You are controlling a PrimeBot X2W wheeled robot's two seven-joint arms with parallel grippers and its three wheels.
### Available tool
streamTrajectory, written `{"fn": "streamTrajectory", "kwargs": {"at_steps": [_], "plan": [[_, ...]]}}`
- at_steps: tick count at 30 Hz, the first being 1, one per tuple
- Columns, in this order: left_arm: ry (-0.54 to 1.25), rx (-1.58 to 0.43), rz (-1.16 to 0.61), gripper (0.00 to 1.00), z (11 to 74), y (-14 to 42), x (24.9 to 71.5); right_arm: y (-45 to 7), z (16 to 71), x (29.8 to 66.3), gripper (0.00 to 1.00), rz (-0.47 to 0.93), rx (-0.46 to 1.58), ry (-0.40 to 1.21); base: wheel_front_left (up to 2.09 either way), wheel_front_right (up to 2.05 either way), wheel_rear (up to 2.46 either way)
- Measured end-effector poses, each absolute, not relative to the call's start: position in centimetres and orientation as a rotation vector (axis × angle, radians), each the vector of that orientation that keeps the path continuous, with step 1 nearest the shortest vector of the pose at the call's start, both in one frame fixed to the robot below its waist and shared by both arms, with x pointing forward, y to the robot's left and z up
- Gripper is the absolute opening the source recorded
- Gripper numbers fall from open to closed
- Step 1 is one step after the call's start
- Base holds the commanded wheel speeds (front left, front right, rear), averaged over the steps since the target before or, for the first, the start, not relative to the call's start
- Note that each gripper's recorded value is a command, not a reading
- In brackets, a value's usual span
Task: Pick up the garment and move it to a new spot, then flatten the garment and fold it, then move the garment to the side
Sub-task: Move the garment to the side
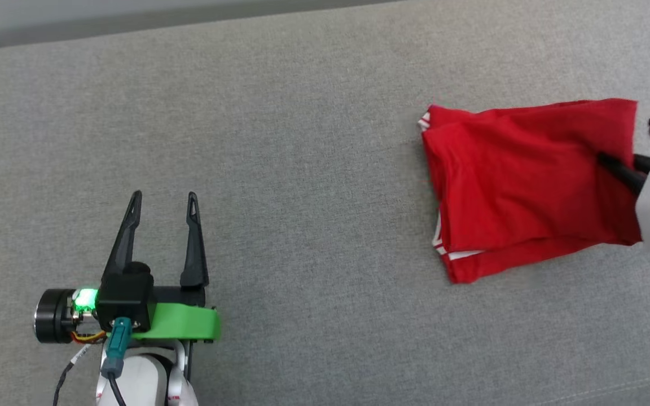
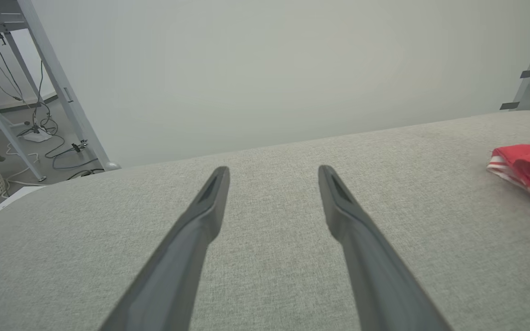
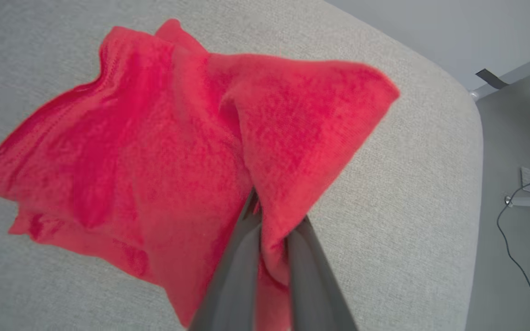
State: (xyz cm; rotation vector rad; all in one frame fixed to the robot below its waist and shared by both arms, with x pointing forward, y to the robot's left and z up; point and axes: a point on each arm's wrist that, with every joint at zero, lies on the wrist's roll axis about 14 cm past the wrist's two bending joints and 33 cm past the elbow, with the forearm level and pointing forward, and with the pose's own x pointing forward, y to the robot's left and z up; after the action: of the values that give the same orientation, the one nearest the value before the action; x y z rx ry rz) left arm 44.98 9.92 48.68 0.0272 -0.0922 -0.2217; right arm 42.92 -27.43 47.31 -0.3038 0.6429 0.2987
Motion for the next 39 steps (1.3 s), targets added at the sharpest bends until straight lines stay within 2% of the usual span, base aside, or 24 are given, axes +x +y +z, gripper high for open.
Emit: {"fn": "streamTrajectory", "kwargs": {"at_steps": [11, 16, 20, 26, 27, 28, 34, 39], "plan": [[-0.065, 0.039, -0.274, 1.0, 45.3, 8.6, 48.5, -40.0, 45.0, 45.4, 0.0, -0.032, -0.421, 0.793, 0.0, 0.0, 0.0], [-0.042, 0.038, -0.276, 1.0, 43.6, 8.7, 49.3, -44.5, 44.2, 46.0, 0.0, -0.178, -0.409, 0.834, 0.0, 0.0, 0.0], [-0.02, 0.04, -0.273, 1.0, 42.4, 9.0, 49.7, -46.7, 43.7, 46.4, 0.0, -0.244, -0.442, 0.855, 0.0, 0.0, 0.0], [-0.003, 0.043, -0.267, 1.0, 41.5, 9.2, 49.8, -47.2, 42.7, 47.2, 0.0, -0.287, -0.396, 0.837, 0.0, 0.0, 0.0], [-0.004, 0.044, -0.265, 1.0, 41.6, 9.3, 49.8, -47.3, 42.5, 47.1, 0.24, -0.298, -0.38, 0.837, 0.0, 0.0, 0.0], [-0.008, 0.046, -0.262, 1.0, 41.8, 9.3, 49.8, -47.4, 42.5, 47.0, 1.0, -0.306, -0.373, 0.833, 0.0, 0.0, 0.0], [-0.042, 0.046, -0.24, 1.0, 44.0, 9.6, 49.1, -47.7, 45.6, 47.5, 1.0, -0.319, -0.391, 0.689, 0.0, 0.0, 0.0], [-0.05, 0.039, -0.203, 1.0, 45.7, 10.7, 47.3, -45.8, 50.8, 49.5, 1.0, -0.262, -0.42, 0.412, 0.0, 0.0, 0.0]]}}
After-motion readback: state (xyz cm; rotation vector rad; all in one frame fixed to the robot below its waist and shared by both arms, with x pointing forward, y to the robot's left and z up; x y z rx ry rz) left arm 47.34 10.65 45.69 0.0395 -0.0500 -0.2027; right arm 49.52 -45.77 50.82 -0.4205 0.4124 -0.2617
